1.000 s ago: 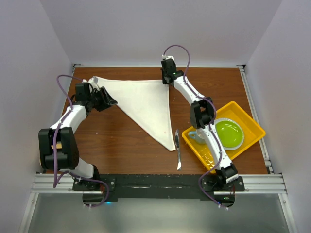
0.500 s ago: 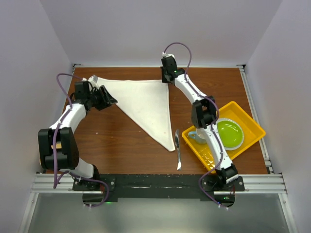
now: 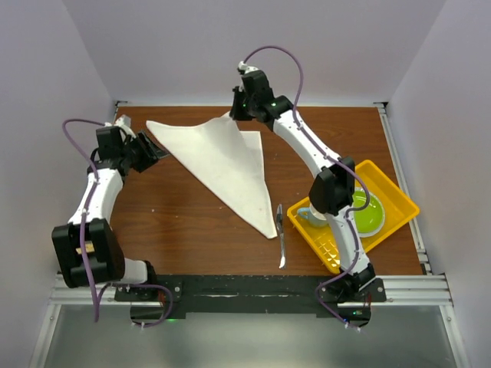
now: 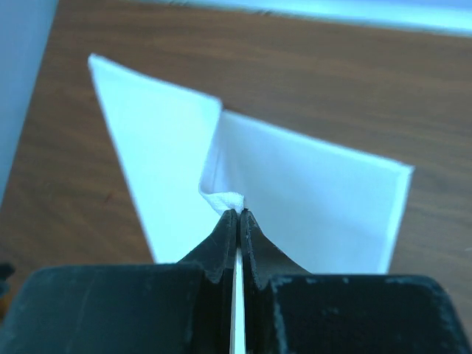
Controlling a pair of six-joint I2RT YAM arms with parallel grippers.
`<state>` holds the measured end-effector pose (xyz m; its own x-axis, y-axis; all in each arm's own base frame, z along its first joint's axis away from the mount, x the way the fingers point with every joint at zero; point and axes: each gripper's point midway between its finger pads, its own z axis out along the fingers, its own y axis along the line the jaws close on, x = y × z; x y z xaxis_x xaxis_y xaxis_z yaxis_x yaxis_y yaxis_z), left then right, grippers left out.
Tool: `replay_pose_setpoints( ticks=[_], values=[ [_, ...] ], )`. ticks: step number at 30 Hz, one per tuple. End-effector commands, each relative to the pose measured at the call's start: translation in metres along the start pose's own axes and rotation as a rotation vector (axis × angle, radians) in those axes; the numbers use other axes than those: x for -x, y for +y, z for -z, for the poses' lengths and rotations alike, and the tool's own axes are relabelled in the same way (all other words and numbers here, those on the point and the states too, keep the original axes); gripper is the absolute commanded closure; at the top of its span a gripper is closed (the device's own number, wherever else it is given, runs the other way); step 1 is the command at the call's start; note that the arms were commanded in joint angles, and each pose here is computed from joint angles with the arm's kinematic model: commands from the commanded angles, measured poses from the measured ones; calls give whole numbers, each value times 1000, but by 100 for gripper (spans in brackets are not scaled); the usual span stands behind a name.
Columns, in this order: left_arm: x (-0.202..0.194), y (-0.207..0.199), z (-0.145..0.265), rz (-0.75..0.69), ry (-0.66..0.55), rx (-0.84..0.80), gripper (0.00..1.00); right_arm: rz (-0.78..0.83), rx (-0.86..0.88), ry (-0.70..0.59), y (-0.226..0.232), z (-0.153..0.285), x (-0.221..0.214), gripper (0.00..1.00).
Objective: Fold the napkin, place the utensils inside, and roll it up
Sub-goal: Fold the napkin
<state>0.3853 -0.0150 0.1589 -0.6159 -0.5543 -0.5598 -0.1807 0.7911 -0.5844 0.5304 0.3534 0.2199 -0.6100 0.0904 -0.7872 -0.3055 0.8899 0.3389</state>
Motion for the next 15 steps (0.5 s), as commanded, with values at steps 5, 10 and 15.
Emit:
replay_pose_setpoints(
  ticks=[5, 10, 15],
  values=[
    [21, 44, 43, 34, -128, 223, 44, -26, 264, 99, 108, 66, -27, 100],
    [40, 65, 68, 103, -226, 383, 44, -33, 384, 192, 160, 93, -64, 100],
    [55, 94, 94, 164, -316, 575, 44, -64, 505, 268, 200, 118, -90, 100]
  ],
)
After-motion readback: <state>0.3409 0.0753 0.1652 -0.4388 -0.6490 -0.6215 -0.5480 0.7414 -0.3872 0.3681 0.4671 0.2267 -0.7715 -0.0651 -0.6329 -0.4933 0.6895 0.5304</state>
